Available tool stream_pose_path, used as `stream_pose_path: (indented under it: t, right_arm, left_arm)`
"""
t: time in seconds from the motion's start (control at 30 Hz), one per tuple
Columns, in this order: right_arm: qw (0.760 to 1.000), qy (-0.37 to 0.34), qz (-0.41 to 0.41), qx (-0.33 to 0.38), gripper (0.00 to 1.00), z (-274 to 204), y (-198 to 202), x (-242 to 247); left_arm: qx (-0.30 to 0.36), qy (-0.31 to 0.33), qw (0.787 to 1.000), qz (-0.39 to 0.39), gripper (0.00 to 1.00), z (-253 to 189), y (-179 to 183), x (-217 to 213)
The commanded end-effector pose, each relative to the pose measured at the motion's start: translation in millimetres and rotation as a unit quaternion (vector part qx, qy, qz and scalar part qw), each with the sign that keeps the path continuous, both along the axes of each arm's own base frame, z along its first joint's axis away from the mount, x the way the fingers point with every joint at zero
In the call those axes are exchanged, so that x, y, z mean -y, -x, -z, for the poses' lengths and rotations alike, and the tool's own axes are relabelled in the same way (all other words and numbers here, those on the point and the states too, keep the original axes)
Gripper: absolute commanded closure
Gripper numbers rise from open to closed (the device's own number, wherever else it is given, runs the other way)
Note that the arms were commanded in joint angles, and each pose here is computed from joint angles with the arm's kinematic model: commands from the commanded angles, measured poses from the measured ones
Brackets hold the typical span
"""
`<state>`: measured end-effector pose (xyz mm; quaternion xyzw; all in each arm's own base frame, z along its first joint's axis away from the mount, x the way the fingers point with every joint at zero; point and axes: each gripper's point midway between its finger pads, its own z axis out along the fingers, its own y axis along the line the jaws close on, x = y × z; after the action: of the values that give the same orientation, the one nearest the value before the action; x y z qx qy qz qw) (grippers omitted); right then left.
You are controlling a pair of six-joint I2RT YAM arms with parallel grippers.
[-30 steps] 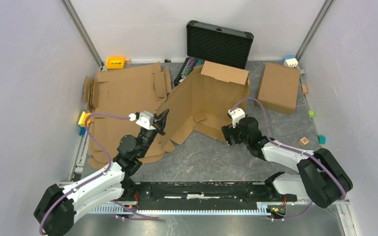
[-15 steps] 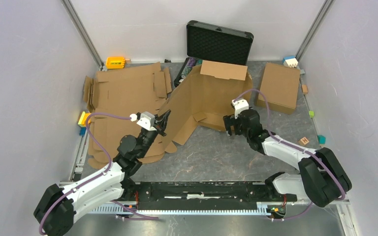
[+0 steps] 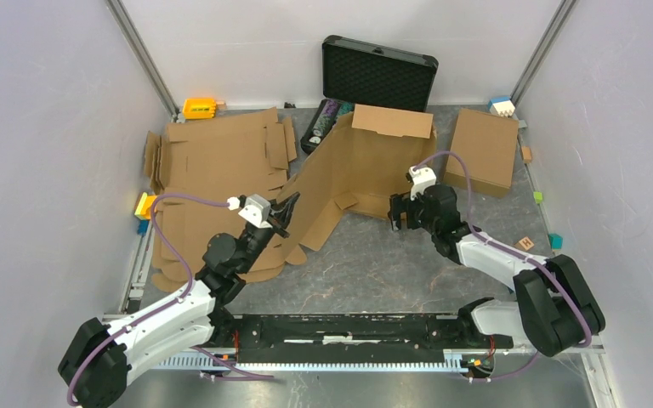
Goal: Fold the paper box
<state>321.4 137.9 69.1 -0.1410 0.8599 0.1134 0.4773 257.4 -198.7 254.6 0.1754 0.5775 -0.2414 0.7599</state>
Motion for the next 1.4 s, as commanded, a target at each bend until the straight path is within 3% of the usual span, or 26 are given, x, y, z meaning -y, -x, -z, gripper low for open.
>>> stream_pose_path:
  t: [0.0,0.27,0.47,0.53,0.7,1.17,1.37]
  right_arm:
    - [1.000,-0.015,-0.006,0.009,0.07,-3.9,-4.0,-10.0]
    - [0.997,0.007,0.070,0.011,0.23,-11.2,-22.4,10.0]
    - [0.997,-0.010,0.076,0.016,0.31,-12.9,-26.9,7.1]
    - [0.999,-0.010,0.050,0.012,0.26,-11.6,-26.8,-0.9]
    - [1.000,0.014,-0.009,-0.005,0.02,-0.4,-14.0,-13.0]
    - [0.998,0.052,-0.027,-0.007,0.02,8.4,-5.8,-14.3]
    - [0.998,0.052,-0.023,-0.005,0.02,7.3,-6.8,-13.4]
  left_arm:
    - [0.003,0.015,0.998,0.053,0.98,-13.0,11.2,17.0]
    - [-0.012,0.035,0.997,0.073,0.98,-15.6,18.7,19.8]
    - [-0.028,0.048,0.994,0.093,0.97,-15.6,23.3,25.0]
    - [-0.034,0.052,0.994,0.093,0.97,-15.0,22.1,25.9]
    - [-0.047,0.050,0.993,0.093,0.97,-14.9,19.0,28.9]
    - [-0.092,0.100,0.982,0.133,0.98,-22.5,21.1,45.6]
    - [-0.108,0.087,0.978,0.156,0.98,-17.1,22.8,56.7]
